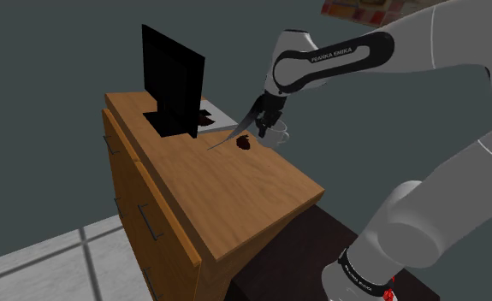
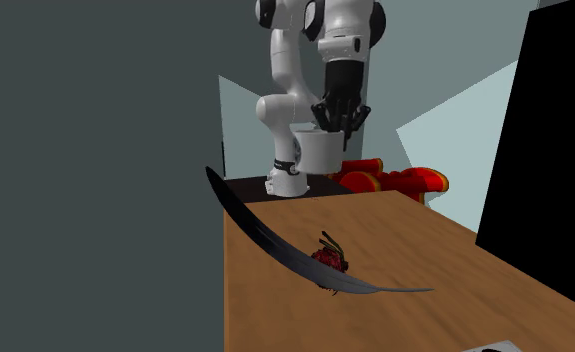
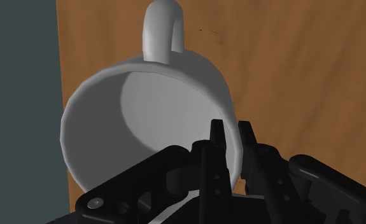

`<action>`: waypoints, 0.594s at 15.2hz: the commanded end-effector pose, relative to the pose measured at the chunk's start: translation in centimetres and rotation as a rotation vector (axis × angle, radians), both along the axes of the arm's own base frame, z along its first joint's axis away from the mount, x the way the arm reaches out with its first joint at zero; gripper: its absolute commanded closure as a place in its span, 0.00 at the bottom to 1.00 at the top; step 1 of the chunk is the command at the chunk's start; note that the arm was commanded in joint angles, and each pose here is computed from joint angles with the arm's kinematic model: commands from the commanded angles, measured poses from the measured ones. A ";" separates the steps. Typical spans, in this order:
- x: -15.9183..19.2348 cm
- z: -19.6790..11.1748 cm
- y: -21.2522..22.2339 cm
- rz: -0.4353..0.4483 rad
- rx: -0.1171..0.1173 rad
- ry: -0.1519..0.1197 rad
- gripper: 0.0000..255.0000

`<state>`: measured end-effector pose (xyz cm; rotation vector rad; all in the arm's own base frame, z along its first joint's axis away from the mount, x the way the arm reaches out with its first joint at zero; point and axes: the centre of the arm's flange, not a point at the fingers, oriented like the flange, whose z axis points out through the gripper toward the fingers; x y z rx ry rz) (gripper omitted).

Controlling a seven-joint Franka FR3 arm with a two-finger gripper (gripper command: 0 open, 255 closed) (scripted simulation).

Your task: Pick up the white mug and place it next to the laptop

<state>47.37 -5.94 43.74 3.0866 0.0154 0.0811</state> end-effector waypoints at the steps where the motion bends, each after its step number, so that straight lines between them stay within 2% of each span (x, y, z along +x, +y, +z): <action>1: 3.0 -0.1 0.4 0.000 0.000 0.000 1.00; 9: 13.5 -0.1 1.5 0.000 0.000 0.000 1.00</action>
